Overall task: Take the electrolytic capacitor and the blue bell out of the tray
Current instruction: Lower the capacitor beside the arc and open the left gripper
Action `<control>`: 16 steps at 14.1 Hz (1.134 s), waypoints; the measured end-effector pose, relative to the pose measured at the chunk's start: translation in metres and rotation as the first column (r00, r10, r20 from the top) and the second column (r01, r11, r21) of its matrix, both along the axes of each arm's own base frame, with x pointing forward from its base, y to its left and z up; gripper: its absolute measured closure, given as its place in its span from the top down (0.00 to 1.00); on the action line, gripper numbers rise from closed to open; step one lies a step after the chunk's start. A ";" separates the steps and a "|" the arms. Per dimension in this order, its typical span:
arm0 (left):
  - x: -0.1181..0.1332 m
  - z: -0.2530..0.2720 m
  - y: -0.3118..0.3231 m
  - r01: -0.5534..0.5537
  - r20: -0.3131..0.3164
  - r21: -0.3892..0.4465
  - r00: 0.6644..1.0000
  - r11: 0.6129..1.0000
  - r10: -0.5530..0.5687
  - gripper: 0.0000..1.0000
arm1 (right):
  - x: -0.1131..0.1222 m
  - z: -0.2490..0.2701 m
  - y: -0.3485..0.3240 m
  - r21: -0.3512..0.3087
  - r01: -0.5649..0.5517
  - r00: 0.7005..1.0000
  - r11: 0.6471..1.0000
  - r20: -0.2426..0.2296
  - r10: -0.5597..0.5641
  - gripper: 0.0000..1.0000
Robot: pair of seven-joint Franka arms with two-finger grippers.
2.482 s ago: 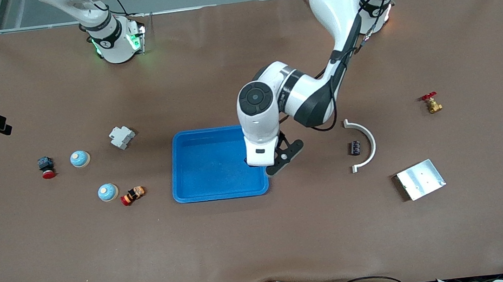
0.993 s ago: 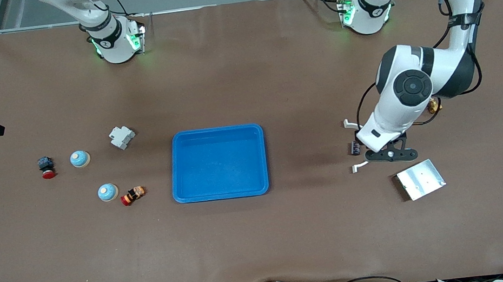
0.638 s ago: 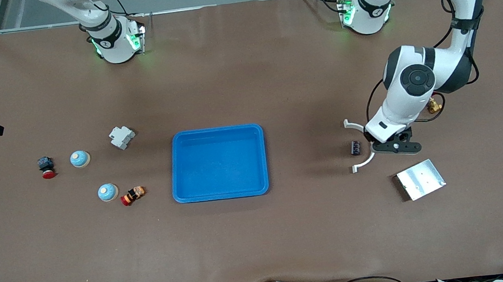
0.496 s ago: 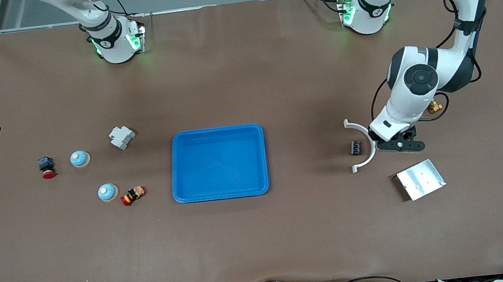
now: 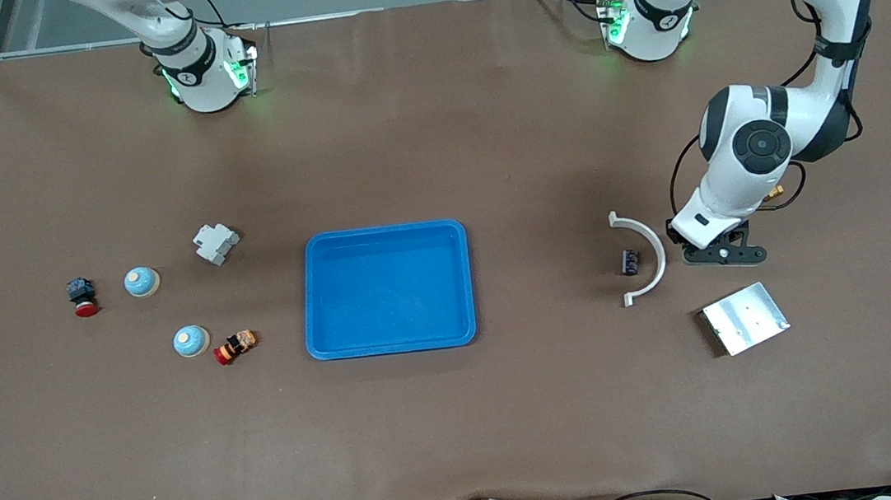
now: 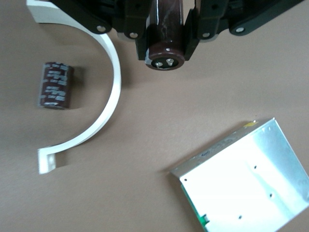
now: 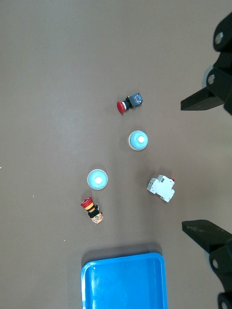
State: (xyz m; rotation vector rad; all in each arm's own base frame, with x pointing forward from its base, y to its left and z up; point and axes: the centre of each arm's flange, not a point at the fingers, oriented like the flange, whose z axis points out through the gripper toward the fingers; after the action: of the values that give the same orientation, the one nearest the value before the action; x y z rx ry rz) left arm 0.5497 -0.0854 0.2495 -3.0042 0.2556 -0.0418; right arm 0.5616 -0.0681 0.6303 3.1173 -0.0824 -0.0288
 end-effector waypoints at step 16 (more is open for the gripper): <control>-0.013 -0.066 0.020 -0.019 0.001 -0.022 1.000 1.000 0.019 0.33 | 0.000 0.000 -0.003 0.000 0.003 1.000 1.000 0.006 -0.003 1.00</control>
State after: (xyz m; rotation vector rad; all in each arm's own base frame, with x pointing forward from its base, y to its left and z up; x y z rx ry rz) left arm 0.5369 -0.0659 0.1832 -3.0277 0.2277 -0.0443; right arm 0.5619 -0.0713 0.6308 3.1177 -0.0876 -0.0199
